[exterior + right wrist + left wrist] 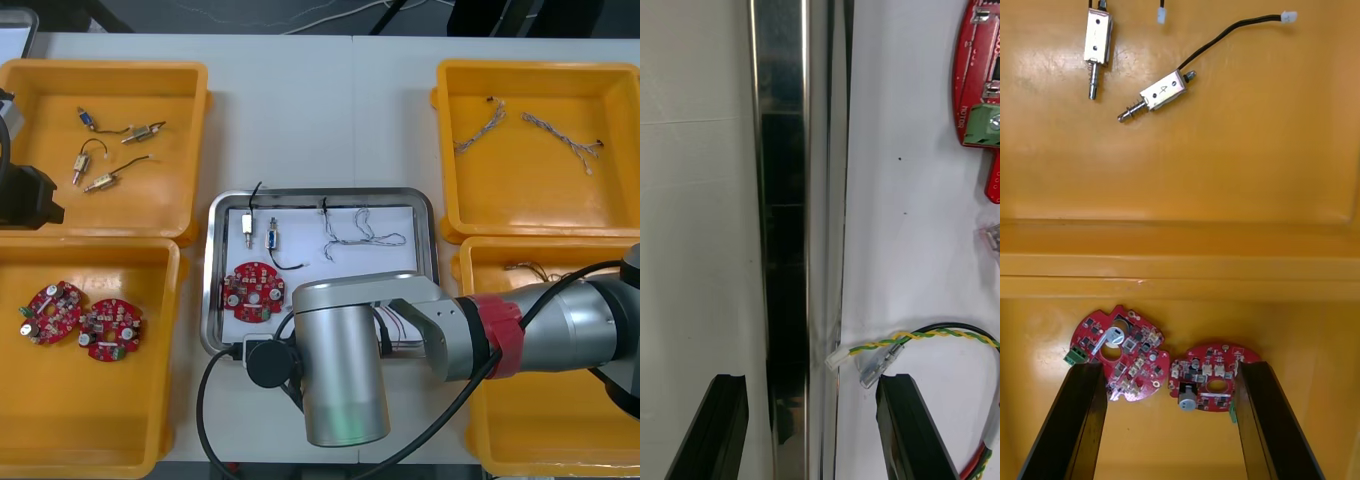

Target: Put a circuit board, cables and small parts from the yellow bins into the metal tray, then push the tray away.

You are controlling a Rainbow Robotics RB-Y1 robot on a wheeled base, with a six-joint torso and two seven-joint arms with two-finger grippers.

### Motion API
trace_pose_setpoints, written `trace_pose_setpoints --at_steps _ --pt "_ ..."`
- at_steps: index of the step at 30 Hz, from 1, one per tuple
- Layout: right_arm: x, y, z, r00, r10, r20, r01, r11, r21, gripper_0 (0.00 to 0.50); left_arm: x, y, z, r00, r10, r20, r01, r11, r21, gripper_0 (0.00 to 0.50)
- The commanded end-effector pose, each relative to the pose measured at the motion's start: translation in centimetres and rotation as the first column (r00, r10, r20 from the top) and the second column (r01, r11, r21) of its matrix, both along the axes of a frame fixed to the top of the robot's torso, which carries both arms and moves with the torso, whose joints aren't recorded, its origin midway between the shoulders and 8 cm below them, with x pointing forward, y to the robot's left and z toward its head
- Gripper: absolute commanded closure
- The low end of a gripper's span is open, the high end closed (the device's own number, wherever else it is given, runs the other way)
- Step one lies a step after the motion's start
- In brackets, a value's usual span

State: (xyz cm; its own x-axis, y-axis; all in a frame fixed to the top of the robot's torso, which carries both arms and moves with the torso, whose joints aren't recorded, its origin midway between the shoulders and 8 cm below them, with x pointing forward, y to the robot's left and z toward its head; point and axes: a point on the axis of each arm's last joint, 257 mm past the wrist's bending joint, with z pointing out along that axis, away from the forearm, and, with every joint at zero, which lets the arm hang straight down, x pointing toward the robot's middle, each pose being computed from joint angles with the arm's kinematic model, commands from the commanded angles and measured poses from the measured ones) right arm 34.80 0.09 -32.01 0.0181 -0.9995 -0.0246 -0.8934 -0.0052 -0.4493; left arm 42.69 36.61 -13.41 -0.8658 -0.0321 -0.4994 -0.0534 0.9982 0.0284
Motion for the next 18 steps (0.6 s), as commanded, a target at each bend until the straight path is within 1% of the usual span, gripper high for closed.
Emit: trace_pose_setpoints --at_steps 1,2,3,4,8,18 --pt "-1.5 1.4 -0.4 1.000 0.013 -0.016 -0.013 1.000 0.027 0.253 -0.5 1.6 0.6 0.993 0.120 0.021 -0.119 0.992 -0.029 0.000" --pt "-1.4 1.3 -0.4 1.000 0.011 -0.015 -0.010 1.000 0.027 0.380 -0.5 1.5 0.6 0.992 0.121 0.021 -0.120 0.992 -0.031 0.000" --pt "-1.4 1.3 -0.4 1.000 0.009 -0.015 -0.009 1.000 0.028 0.469 -0.5 1.5 0.6 0.992 0.121 0.021 -0.120 0.992 -0.031 0.000" --pt "-1.3 1.2 -0.4 1.000 0.004 -0.014 -0.004 1.000 0.027 0.500 -0.6 1.5 0.6 0.992 0.121 0.021 -0.120 0.992 -0.031 0.000" --pt "-0.7 0.9 0.2 1.000 0.006 0.005 -0.006 1.000 0.028 0.500 -0.6 1.5 0.6 0.992 0.121 0.021 -0.120 0.992 -0.031 0.000" --pt "3.2 -0.1 3.3 0.994 -0.006 0.111 0.001 0.999 0.047 0.500 -0.6 1.5 0.6 0.992 0.121 0.021 -0.120 0.992 -0.031 0.000"
